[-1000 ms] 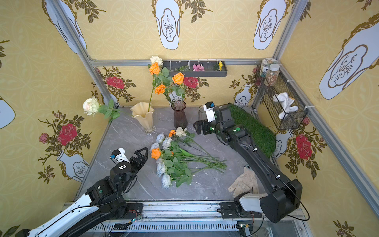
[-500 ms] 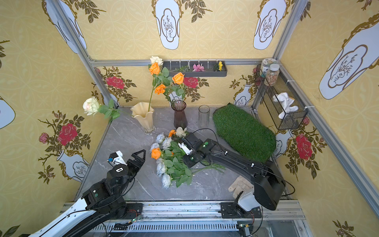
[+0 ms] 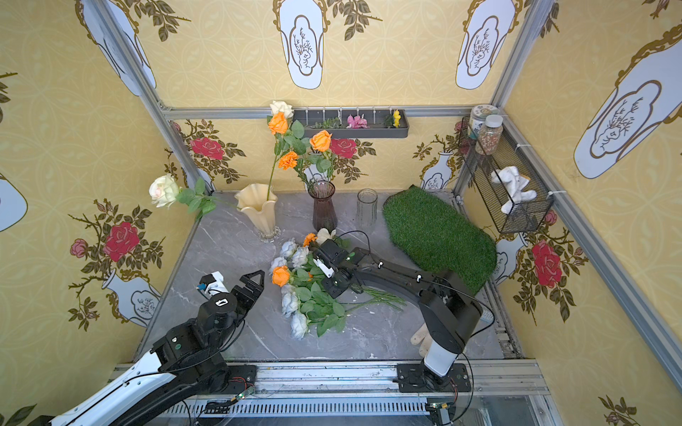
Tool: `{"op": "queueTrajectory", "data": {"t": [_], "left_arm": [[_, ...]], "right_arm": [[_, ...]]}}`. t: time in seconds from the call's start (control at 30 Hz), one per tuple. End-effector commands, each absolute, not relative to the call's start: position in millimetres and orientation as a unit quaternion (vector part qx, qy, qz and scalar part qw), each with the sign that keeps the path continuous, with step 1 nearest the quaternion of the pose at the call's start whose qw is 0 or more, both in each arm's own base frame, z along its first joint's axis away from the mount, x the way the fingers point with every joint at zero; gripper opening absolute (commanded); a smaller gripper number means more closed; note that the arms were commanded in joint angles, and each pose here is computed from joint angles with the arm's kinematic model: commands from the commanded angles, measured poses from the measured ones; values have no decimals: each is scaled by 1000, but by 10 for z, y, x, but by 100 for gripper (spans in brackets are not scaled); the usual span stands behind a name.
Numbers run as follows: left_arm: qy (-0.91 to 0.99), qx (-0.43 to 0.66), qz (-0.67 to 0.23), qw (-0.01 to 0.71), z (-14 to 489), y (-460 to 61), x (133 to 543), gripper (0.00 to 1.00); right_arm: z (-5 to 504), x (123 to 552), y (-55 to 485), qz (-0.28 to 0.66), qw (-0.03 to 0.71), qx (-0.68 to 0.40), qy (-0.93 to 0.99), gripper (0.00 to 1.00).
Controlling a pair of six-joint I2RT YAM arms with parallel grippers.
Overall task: Arrange the flowers in different vases according to their colors
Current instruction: Pick up the flower at the center of the board.
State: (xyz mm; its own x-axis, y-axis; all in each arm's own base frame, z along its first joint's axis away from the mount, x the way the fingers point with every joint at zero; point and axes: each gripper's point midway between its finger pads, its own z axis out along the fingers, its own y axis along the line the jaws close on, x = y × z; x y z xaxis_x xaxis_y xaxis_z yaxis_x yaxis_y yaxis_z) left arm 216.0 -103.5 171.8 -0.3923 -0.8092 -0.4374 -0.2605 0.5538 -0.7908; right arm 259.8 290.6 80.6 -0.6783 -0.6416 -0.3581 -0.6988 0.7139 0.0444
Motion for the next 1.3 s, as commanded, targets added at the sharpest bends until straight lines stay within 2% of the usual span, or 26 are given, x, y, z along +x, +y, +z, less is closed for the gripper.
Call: {"op": "queueTrajectory", "data": {"t": [0.0,0.37,0.9,1.0,1.17,1.27], "left_arm": [[766,-341,-323,438,1793,-1074,2212,100],[765,-337,-318,448,1806,-1092,2261,100],[762,-338,-319,451,1809,-1083,2264,100],[762,-338,-319,451,1808,-1081,2262,100],[760,-339,-321,452,1817,-1074,2260,100],[759,-339,-322,452,1814,-1074,2259,100]], "right_arm": [[793,2756,2999,84,181,-379,904,35],[603,2953,3069,82,173,-386,902,38],[386,2941,3186,84,150,-400,900,38],[383,2939,3181,81,150,-405,898,34],[469,2938,3186,76,158,-418,891,16],[571,2947,3198,77,169,-430,883,10]]}}
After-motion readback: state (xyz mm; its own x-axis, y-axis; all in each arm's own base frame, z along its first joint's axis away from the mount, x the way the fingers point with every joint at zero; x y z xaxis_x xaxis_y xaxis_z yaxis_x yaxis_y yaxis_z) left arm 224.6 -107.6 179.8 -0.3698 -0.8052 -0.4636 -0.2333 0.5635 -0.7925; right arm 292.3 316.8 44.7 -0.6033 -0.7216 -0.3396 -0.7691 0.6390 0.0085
